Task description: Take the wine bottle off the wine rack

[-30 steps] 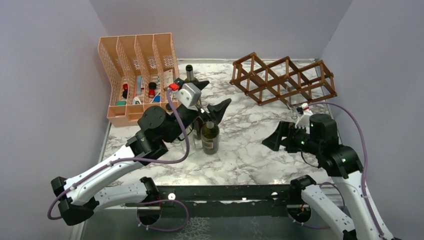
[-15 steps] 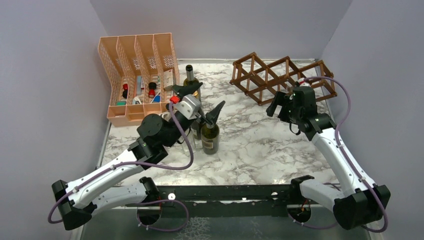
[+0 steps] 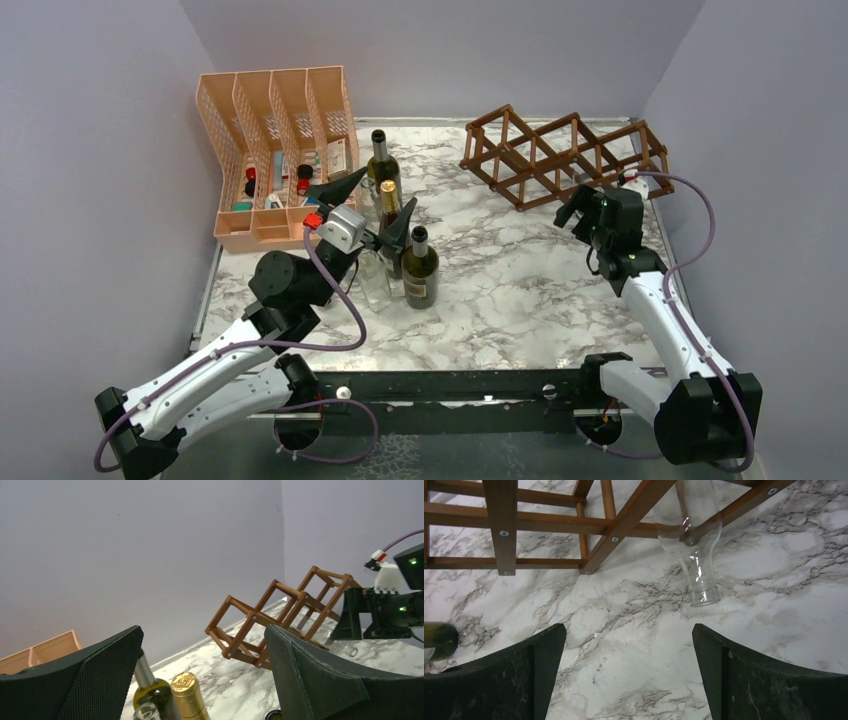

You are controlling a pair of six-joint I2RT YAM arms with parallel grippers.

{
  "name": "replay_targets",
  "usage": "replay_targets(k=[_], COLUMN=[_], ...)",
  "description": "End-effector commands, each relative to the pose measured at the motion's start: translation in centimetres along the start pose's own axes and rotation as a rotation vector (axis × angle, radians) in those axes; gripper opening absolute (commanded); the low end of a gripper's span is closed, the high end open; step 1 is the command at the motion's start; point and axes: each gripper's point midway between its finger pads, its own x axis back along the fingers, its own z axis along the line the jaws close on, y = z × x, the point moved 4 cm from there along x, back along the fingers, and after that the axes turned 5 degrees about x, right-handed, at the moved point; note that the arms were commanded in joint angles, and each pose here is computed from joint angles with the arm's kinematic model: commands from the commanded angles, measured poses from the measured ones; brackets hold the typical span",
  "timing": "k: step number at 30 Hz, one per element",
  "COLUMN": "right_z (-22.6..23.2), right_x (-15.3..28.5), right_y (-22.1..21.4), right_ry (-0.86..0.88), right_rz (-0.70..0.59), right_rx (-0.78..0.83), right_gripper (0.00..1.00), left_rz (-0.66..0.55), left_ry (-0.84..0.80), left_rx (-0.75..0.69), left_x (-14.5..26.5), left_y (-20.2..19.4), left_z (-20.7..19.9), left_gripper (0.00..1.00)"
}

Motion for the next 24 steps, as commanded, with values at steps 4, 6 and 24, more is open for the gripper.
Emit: replay_targets(k=[4,6,24], right_z=[-2.2,-2.8,-5.2], right_x=[-1.7,-2.2,-5.8], right_y=[2.4,2.1,-0.7], right_ry=[-0.046,-0.058,0.092], right_rz=[-0.118,-0.117,-0.137], right_rx=[0.005,0.010,-0.129], right_gripper=[1.00,1.00,1.00], left_rz=[-0.106,-0.105,-0.136], left_ry=[0.124,0.151,0.124], left_rx=[-0.032,-0.027,0.003], left_x=[1.3,1.2,1.0], left_y=[1.8,1.6,1.4], left_z=[2.6,3.3,4.1], left_gripper=[0.99,0.99,0.99])
